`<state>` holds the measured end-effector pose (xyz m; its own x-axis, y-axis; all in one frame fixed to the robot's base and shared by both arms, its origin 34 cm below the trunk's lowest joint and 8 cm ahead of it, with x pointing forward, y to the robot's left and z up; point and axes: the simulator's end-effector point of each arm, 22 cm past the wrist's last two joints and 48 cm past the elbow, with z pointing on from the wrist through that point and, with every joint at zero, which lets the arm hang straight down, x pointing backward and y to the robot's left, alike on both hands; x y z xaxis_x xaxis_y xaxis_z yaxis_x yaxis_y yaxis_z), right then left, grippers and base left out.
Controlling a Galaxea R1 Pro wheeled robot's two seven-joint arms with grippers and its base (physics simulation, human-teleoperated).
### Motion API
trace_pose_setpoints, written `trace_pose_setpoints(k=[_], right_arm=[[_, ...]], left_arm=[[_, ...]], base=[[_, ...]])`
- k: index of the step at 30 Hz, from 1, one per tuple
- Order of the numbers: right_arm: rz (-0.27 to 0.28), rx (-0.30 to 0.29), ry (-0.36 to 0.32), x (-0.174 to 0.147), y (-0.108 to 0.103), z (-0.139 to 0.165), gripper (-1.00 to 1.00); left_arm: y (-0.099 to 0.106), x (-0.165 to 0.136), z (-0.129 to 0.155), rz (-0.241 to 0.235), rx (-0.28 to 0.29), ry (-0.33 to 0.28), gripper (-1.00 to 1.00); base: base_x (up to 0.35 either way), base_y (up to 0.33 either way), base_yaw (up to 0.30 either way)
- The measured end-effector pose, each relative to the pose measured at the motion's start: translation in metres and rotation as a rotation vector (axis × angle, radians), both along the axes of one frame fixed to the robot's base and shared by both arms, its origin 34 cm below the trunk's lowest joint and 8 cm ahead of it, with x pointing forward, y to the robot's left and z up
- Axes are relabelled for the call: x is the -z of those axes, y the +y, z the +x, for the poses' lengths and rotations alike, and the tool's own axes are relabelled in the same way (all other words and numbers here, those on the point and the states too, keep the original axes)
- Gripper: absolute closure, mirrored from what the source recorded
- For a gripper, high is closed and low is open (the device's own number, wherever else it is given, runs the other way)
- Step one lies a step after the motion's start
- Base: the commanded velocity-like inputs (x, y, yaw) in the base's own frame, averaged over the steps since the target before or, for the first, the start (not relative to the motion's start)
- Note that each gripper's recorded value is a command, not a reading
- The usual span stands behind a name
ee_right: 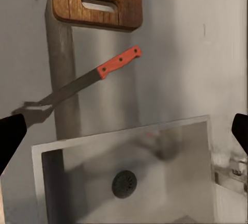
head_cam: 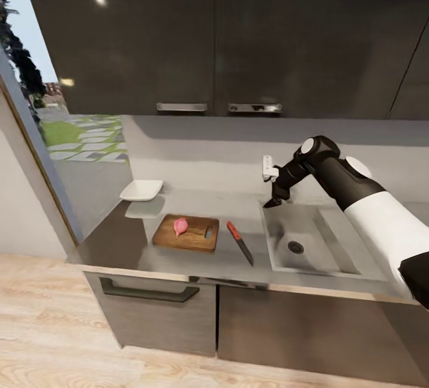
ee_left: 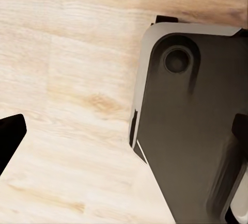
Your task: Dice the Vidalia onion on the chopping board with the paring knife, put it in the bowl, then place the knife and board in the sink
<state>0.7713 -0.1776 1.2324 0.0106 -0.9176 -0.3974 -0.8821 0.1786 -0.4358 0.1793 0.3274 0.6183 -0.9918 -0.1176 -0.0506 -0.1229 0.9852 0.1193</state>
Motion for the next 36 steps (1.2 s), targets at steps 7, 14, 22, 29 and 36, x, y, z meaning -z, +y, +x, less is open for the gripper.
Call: trace_pose_setpoints(k=[7,14,22,29,36], right_arm=[[-0.002,-0.004,0.001,0.004,0.001,0.002,-1.00],[-0.003,-0.003,0.009,0.009,0.002,0.004,-1.00],[-0.064,0.026,0.005,0.019,-0.013,0.011,-1.00],[-0.074,0.027,0.018,0.027,-0.014,0.012,-1.00],[-0.116,0.001,0.037,0.041,-0.008,0.010,-1.00]], left_arm=[[0.001,0.000,-0.002,0.001,-0.005,0.006,-1.00],[0.000,0.001,-0.005,0.000,-0.006,0.014,-1.00],[-0.001,0.002,-0.009,-0.003,-0.007,0.023,-1.00],[-0.003,0.002,-0.012,-0.004,-0.007,0.032,-1.00],[-0.002,0.003,-0.015,-0.004,-0.007,0.040,-1.00]], base=[[0.052,-0.019,0.212],[0.004,-0.121,0.221],[0.000,-0.046,0.221],[-0.021,-0.074,0.221],[-0.096,-0.181,0.220]])
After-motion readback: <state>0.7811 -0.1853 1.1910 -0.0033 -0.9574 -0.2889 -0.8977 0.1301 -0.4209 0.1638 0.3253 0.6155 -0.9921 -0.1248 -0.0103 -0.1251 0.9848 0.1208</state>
